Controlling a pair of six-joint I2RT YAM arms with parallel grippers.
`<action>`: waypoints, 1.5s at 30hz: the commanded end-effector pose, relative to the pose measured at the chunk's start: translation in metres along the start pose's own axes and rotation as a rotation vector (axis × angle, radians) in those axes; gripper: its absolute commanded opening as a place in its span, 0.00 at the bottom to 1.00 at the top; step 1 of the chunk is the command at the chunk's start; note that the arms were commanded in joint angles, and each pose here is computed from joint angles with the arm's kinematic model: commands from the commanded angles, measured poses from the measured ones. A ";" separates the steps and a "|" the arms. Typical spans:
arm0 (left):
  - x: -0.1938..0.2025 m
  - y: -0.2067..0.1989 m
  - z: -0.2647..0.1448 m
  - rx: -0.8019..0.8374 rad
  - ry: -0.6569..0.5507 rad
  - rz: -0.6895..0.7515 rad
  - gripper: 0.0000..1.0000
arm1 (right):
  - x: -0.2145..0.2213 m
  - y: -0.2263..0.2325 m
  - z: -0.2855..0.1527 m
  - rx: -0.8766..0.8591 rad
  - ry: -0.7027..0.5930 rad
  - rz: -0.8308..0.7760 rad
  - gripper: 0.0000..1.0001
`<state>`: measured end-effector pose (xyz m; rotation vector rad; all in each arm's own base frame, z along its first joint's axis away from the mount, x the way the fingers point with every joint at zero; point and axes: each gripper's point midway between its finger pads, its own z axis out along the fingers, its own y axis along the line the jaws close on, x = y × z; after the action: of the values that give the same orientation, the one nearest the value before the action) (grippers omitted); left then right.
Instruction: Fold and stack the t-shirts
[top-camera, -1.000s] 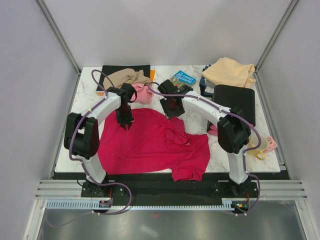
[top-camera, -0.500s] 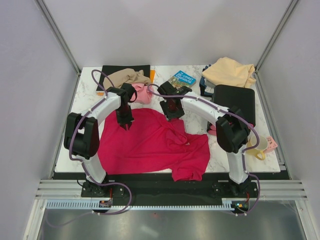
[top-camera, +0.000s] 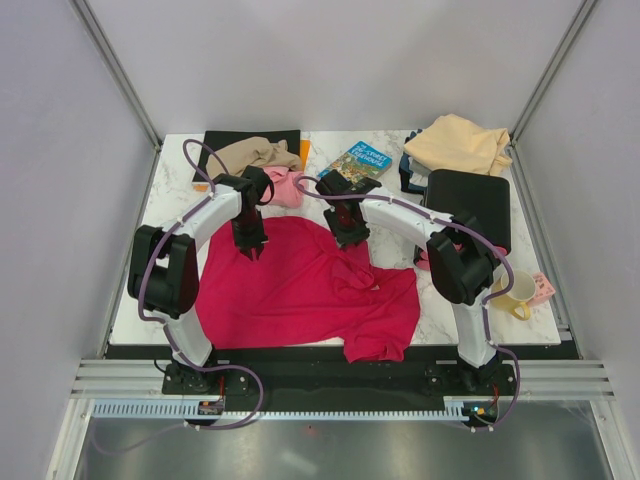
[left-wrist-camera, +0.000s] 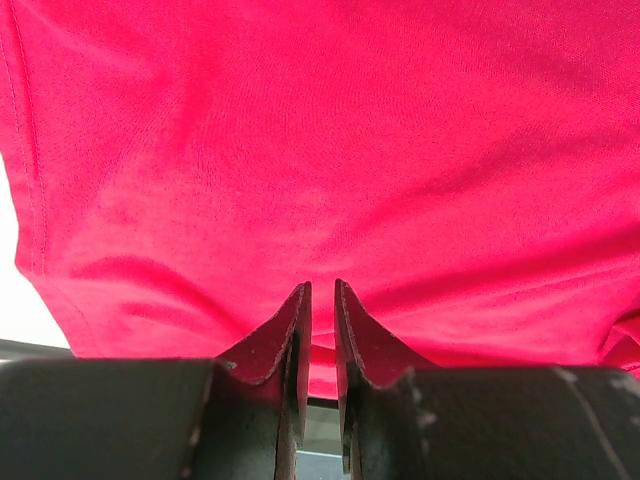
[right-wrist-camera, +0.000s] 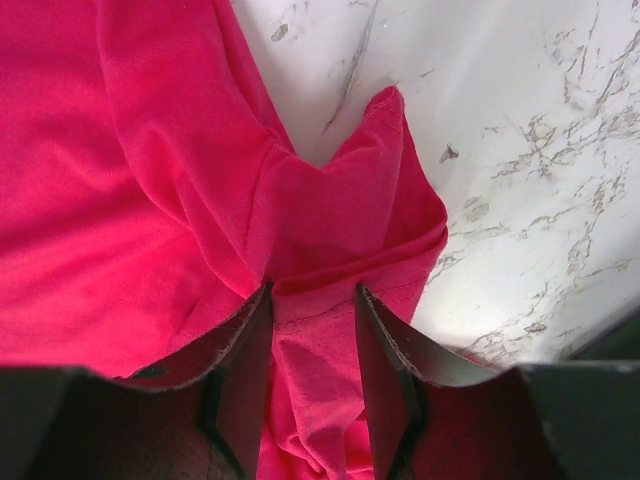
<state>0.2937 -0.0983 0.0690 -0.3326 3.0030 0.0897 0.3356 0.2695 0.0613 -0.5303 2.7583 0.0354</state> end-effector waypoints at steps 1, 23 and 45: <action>-0.006 -0.001 -0.005 0.009 -0.028 0.000 0.22 | 0.000 0.000 0.002 0.014 -0.002 0.004 0.43; -0.025 -0.011 -0.012 0.036 -0.063 -0.017 0.23 | -0.014 -0.007 -0.022 0.040 -0.042 -0.016 0.13; -0.021 -0.010 -0.008 0.037 -0.045 -0.001 0.22 | -0.020 0.001 -0.026 -0.012 -0.049 -0.010 0.17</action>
<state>0.3088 -0.1038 0.0757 -0.3316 2.9690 0.0591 0.3386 0.2680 0.0751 -0.5486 2.7480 0.0140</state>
